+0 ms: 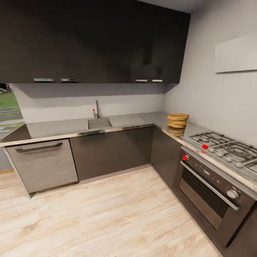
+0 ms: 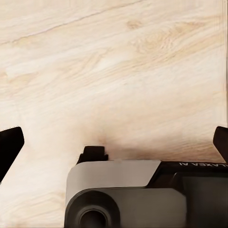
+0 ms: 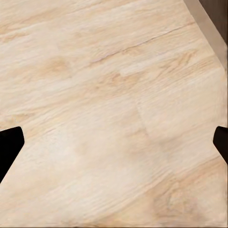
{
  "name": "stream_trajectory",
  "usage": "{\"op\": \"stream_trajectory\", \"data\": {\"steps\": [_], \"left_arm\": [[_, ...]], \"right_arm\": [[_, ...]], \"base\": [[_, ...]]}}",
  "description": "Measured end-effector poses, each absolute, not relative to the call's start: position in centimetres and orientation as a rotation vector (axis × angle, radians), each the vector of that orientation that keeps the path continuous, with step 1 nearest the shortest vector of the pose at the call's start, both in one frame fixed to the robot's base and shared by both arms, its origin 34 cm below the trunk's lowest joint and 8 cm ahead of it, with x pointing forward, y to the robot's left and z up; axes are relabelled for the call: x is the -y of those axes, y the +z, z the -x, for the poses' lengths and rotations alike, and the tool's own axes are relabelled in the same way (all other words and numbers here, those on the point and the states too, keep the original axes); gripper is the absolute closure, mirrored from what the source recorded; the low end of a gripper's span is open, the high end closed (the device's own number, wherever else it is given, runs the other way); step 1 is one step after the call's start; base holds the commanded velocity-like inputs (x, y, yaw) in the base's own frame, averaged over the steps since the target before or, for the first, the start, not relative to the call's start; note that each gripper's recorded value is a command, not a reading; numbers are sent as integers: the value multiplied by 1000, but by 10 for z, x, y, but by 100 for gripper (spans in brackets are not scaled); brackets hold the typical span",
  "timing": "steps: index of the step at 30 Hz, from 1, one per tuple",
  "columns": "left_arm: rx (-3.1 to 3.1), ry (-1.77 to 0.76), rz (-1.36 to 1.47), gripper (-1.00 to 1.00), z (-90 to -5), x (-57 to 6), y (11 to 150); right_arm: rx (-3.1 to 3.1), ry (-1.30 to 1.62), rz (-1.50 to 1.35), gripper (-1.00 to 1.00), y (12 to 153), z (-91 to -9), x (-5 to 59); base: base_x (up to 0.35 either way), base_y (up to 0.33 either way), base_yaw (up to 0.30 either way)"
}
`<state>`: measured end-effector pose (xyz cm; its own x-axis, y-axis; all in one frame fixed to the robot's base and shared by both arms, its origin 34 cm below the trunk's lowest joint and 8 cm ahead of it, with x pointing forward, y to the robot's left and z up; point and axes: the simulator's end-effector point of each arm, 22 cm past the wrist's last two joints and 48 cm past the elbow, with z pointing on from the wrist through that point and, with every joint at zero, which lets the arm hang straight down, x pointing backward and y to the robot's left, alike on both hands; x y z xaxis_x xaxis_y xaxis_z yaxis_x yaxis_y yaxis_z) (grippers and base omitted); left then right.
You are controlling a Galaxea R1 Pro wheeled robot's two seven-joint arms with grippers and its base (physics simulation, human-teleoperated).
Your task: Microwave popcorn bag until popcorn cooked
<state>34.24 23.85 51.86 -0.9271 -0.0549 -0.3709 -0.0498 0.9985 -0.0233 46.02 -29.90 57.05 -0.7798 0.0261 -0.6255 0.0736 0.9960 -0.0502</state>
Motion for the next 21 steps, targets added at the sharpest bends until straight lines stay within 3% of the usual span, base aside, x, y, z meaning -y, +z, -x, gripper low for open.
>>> {"op": "stream_trajectory", "data": {"steps": [17,21], "left_arm": [[-2761,-16,73,-100,-342,-240,518],[-2769,-14,70,-100,-335,-241,517]], "right_arm": [[-2465,-94,-69,-100,570,-460,299],[-2464,-94,-68,-100,571,-460,299]], "base": [[-340,34,-300],[-163,50,-300]]}}
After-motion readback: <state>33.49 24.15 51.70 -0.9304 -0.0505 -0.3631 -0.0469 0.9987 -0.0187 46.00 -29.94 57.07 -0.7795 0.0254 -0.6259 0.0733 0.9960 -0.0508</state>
